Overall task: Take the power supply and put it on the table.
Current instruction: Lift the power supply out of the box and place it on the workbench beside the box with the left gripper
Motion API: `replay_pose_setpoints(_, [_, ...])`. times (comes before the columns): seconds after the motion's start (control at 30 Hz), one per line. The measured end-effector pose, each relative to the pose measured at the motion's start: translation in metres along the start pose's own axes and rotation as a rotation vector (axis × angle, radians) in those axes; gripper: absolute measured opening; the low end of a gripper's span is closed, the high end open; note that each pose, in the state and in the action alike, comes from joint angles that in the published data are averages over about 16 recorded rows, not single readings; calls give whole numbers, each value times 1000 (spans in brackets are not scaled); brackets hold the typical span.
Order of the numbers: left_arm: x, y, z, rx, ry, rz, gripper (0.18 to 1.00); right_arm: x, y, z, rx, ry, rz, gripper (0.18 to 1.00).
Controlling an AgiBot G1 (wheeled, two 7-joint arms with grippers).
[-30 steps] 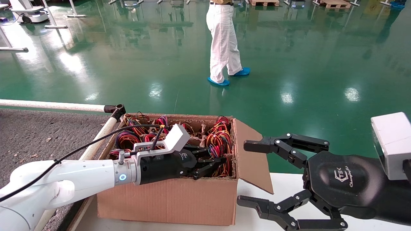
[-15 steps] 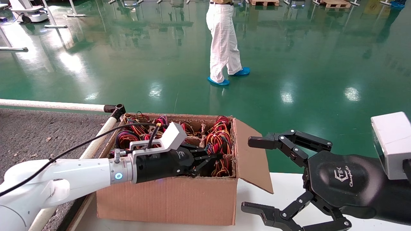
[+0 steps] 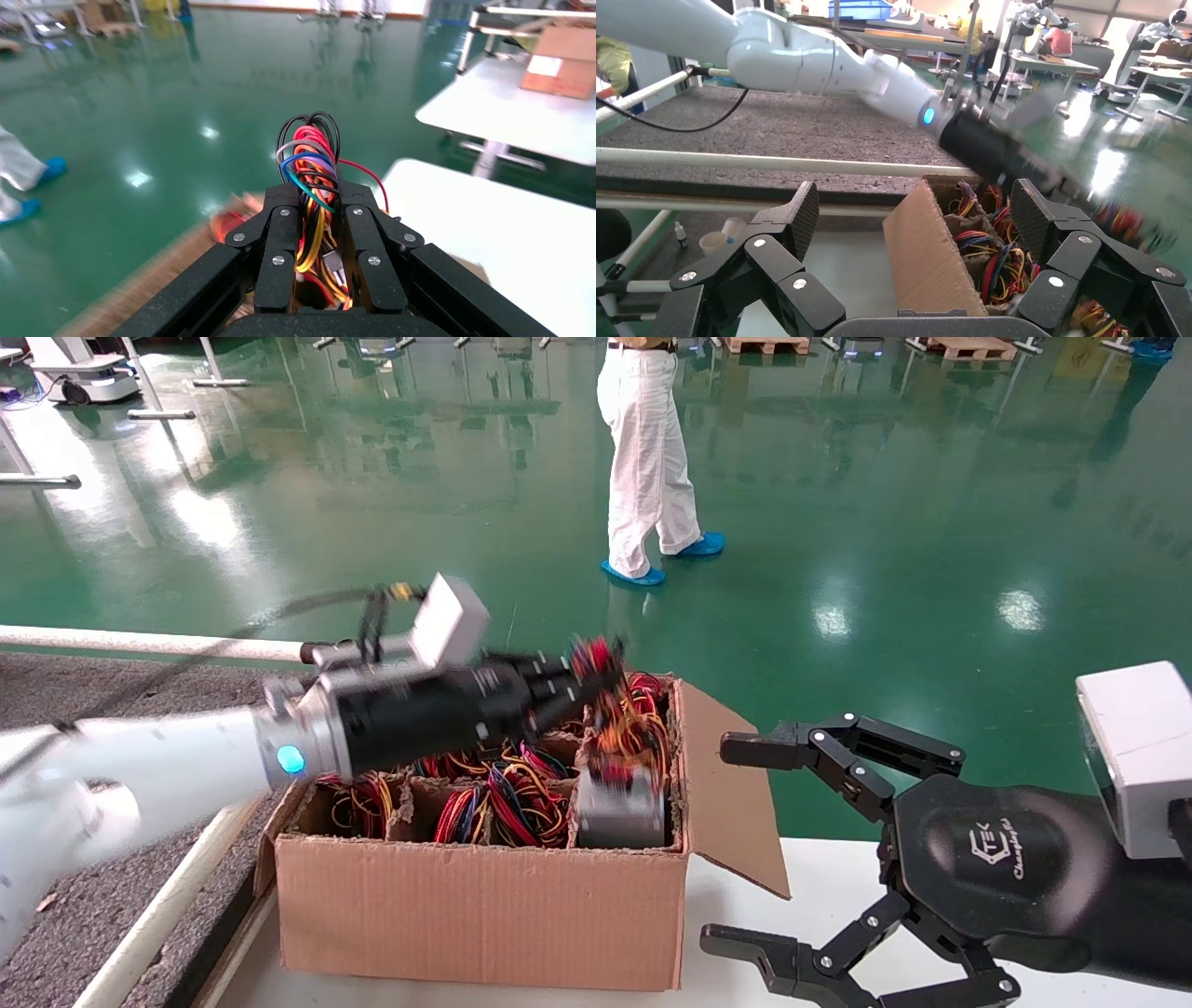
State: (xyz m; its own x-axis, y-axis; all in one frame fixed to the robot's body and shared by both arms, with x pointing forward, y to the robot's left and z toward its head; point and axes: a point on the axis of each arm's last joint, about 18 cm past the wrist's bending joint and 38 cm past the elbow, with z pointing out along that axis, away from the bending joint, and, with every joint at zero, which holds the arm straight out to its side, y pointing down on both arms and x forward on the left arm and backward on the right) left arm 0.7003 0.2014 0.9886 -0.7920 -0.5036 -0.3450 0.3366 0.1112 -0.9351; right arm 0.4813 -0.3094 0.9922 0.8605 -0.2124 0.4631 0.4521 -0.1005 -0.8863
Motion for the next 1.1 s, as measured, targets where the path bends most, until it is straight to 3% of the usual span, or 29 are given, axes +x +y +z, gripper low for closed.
replay_pose_setpoints(0.37, [-46, -104, -24, 130, -130, 67, 242, 0, 0, 0, 0, 0, 0, 1000])
replay_pose_setpoints(0.53, [-68, -139, -40, 156, -220, 97, 241, 0, 0, 0, 0, 0, 0, 1000])
replay_pose_setpoints(0.87, [-111, -161, -80, 108, -425, 186, 238, 0, 0, 0, 0, 0, 0, 1000])
replay_pose_setpoints(1.1, [-123, -160, -105, 80, -486, 224, 237, 0, 0, 0, 0, 0, 0, 1000])
